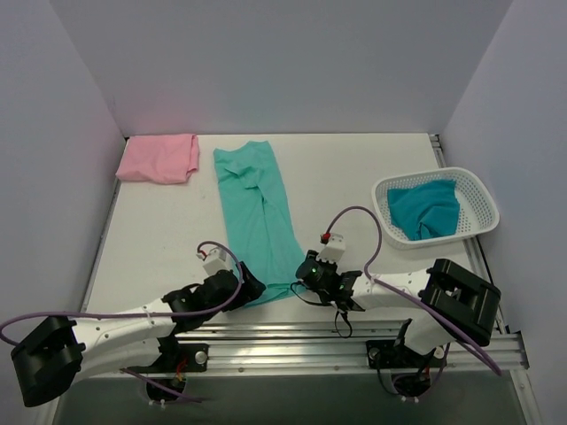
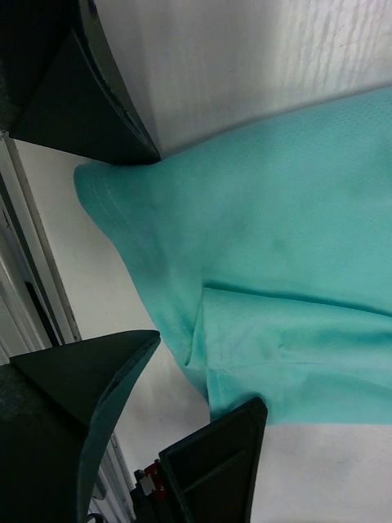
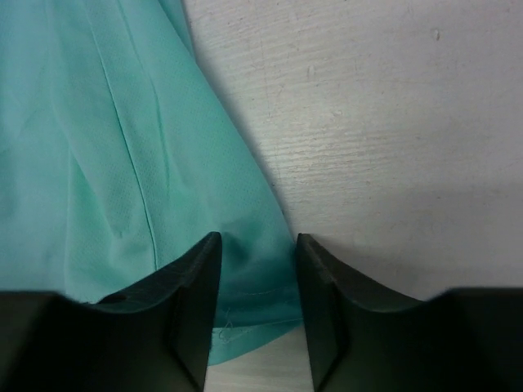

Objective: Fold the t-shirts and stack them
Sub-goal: Fold the tshirt

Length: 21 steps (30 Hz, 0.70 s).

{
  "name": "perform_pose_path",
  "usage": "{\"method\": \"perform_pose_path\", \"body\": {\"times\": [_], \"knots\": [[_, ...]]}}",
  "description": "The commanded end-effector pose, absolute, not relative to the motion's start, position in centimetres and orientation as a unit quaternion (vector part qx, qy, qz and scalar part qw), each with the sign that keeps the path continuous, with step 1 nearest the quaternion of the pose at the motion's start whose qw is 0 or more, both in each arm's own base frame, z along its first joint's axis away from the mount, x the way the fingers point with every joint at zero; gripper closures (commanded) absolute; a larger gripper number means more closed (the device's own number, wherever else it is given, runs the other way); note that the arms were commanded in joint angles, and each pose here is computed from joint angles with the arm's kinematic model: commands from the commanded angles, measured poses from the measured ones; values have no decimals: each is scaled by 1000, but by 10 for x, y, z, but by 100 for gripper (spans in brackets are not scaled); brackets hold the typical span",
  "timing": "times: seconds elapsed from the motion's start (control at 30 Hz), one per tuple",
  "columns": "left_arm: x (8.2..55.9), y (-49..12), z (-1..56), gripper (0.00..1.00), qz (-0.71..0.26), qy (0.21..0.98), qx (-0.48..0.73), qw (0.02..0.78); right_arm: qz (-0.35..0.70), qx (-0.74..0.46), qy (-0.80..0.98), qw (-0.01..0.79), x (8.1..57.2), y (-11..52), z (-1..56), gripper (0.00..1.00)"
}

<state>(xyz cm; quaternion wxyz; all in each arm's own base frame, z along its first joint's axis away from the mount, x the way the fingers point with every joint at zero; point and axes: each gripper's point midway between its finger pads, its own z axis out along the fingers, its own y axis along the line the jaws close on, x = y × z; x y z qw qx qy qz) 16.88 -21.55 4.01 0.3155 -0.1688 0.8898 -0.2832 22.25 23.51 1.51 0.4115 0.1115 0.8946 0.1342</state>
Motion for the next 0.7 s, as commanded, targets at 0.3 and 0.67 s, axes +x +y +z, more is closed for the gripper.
{"method": "perform_pose_path", "body": {"times": [0.3,0.67], "knots": [[154,-210,33,31,-246,903,-172,308,131,111,895,411,217,224,11,92],[157,-216,23,92,-223,909,-155,316,131,112,896,410,216,221,9,100]]}}
